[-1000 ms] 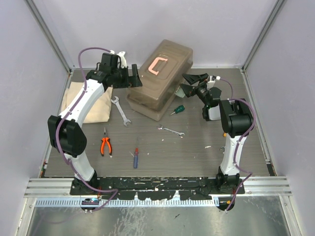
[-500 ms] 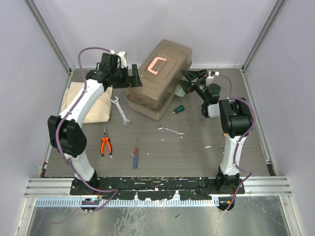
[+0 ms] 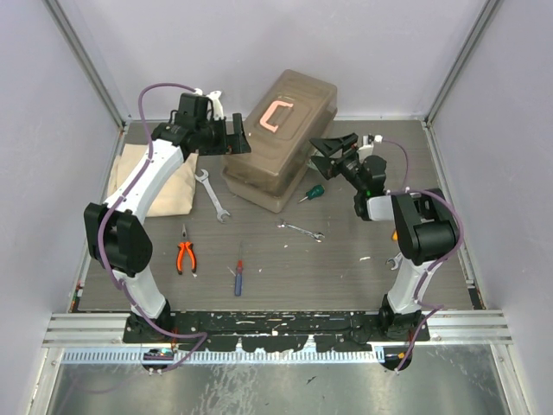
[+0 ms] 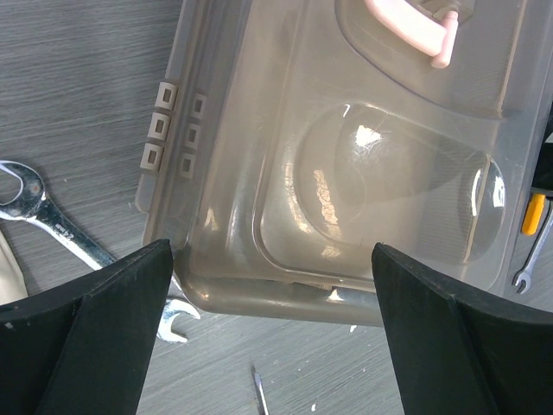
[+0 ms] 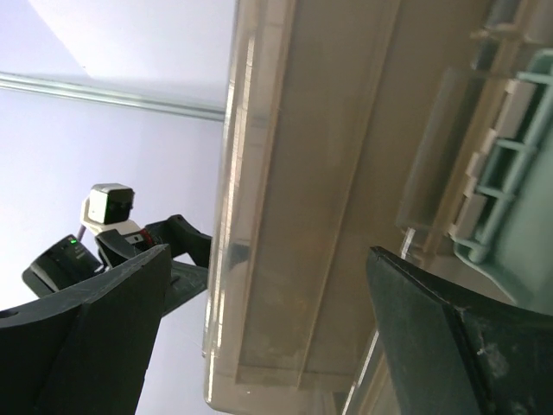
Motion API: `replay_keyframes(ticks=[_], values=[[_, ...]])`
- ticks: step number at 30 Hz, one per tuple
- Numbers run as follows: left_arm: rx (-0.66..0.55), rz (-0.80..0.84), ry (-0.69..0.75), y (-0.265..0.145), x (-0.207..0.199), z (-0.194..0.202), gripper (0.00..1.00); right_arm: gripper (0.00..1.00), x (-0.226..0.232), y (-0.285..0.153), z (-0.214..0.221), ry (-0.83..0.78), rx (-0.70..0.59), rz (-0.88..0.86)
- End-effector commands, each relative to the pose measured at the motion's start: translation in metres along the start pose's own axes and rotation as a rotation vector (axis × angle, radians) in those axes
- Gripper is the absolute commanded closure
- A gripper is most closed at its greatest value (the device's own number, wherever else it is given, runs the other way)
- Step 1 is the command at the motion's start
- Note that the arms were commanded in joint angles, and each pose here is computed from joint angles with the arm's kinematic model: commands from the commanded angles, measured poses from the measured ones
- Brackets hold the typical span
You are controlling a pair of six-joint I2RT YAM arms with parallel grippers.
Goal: Sort the tools into containers
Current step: Open the storage box at the center of the board.
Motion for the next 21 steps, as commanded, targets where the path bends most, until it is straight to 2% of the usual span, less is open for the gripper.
replay_keyframes(ticks=[1, 11, 21], values=[[-0.033, 0.055, 0.04, -0.005, -0.014, -0.008, 0.02, 0.03, 0.008, -0.006, 0.005, -0.034, -0.038, -0.018], [-0.027, 0.047, 0.038, -0.003, -0.013, -0.007, 0.02, 0.02, -0.001, -0.008, 0.019, 0.077, -0.074, -0.087], [-0.024, 0.05, 0.042, -0.003, -0.014, -0.007, 0.02, 0.02, -0.009, -0.007, 0.023, 0.091, -0.077, -0.069]])
Point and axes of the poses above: each gripper's point midway between its finger pads, its own y axis out along the fingers, its own x axis along the line the jaws close on, z = x × y, the point moved 5 cm from there along -y, back along the fingers, and after that the axes turned 1 degree about -y, right-handed, at the moved point
